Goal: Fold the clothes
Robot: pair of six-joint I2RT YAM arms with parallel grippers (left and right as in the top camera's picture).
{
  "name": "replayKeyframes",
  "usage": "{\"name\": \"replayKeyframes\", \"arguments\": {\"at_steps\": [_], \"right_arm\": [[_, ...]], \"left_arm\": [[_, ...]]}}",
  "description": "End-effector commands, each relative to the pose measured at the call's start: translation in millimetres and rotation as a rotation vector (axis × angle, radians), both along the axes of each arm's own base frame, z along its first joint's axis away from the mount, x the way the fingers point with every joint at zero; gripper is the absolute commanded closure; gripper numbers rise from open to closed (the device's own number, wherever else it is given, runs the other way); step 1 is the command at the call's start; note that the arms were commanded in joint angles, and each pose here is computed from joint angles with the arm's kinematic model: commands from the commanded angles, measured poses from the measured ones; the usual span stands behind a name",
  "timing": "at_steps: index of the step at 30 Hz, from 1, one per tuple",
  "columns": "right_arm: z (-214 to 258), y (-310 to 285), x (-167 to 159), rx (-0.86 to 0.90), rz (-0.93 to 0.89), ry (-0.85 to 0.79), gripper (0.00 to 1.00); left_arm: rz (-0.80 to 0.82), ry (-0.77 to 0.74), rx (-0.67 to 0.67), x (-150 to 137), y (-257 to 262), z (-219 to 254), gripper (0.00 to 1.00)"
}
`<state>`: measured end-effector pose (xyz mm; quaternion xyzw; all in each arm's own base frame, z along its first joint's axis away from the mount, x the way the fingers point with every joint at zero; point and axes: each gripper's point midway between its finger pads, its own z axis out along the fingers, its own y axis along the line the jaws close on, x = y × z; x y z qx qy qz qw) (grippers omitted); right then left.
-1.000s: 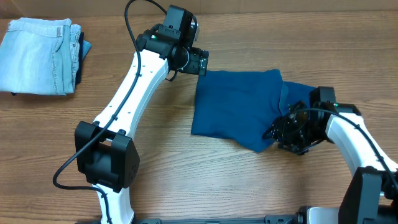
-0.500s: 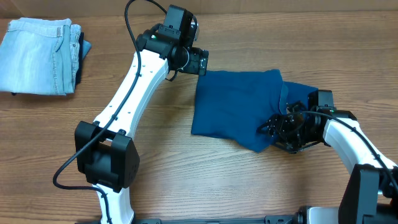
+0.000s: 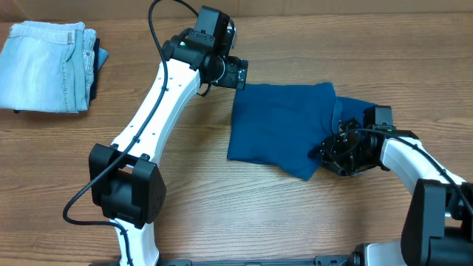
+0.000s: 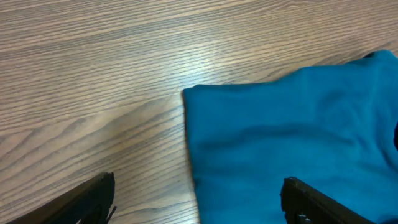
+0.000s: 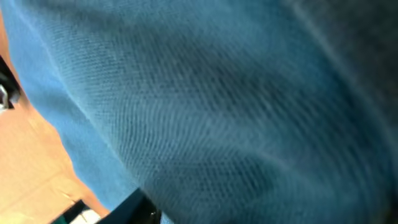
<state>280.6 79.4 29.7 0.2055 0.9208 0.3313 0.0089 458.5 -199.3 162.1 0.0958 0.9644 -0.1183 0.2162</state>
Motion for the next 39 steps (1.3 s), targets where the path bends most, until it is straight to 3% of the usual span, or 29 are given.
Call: {"name": "replayKeyframes", "arguments": {"at_steps": [1,2,4,16,23,24,25,26,27,39], "right_arm": [[0,2,0,0.015,-0.002,0.000,0.80],[1,3,1,0.021,-0.001,-0.001,0.89],[4,5,4,0.037,0.011,-0.029,0.95],[53,3,42,-0.040,0.186,-0.443,0.96],[61,1,58,-0.073,0.215,-0.555,0.96],[60,1,56,-0.071,0.215,-0.544,0.90],[58,1,53,-0.067,0.213,-0.524,0.73],[56,2,48,-0.058,0.204,-0.490,0.47],[52,3,40,-0.045,0.188,-0.438,0.43],[42,17,-39,0.089,0.158,-0.027,0.39]], "left_arm": [[-0.022,-0.049,0.001,2,-3,17,0.12],[-0.022,-0.049,0.001,2,-3,17,0.12],[-0.022,-0.049,0.001,2,-3,17,0.11],[-0.021,-0.058,-0.001,3,-3,19,0.09],[-0.021,-0.056,0.000,3,-3,18,0.09],[-0.021,-0.054,0.001,3,-3,18,0.09],[-0.021,-0.053,0.001,2,-2,18,0.09],[-0.021,-0.052,0.001,2,-3,18,0.09],[-0.021,-0.052,0.001,2,-3,18,0.09],[-0.021,-0.057,-0.001,3,-3,18,0.09]]}}
